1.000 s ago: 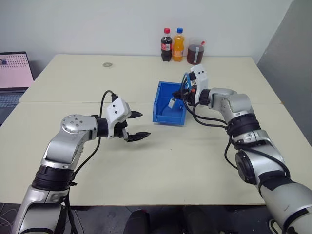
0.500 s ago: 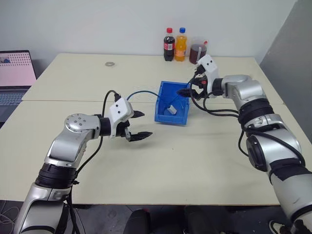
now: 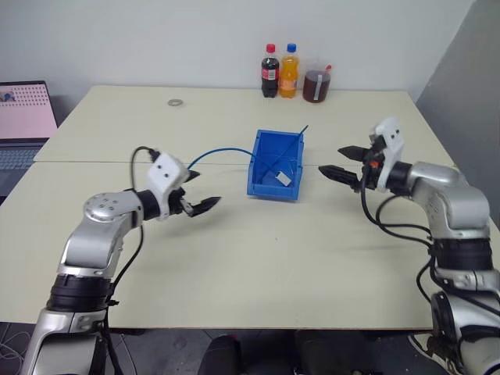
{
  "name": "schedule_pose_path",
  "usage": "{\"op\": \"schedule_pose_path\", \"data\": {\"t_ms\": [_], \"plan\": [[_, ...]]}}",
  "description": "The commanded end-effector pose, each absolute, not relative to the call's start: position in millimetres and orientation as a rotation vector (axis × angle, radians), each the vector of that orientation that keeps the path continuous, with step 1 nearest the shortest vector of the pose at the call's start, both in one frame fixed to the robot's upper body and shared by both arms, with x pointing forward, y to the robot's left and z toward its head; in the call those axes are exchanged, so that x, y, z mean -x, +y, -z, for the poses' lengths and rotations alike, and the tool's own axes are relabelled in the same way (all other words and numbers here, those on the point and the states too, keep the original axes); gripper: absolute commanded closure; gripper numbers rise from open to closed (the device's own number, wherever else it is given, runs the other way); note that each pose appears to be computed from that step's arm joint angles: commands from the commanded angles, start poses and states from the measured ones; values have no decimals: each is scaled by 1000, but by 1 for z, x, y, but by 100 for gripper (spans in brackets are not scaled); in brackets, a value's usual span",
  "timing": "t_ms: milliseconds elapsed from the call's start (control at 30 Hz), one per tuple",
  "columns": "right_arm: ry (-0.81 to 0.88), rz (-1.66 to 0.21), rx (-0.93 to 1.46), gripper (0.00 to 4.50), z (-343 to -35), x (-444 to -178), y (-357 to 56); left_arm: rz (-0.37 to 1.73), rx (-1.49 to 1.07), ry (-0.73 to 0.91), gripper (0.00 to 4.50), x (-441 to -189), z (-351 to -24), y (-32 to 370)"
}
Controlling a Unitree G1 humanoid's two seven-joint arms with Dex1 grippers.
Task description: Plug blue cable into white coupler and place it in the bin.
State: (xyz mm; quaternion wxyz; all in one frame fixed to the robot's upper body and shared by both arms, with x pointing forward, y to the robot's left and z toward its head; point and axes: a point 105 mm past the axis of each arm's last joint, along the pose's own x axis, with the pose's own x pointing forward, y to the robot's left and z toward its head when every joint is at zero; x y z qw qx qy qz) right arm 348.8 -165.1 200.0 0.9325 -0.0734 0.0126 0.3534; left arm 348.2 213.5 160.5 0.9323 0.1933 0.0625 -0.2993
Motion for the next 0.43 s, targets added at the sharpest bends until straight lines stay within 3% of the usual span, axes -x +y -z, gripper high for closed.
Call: {"op": "schedule_pose_path", "data": {"t_ms": [33, 167, 433], "plan": [[-97, -702, 218, 1, -205, -314, -164, 482, -369, 48, 13, -343, -180, 235], [-62, -764, 232, 1, -187, -289, -163, 468, -355, 61, 13, -334, -180, 241], [-73, -745, 222, 1, -198, -301, -173, 487, -333, 40, 13, -337, -192, 233]]}}
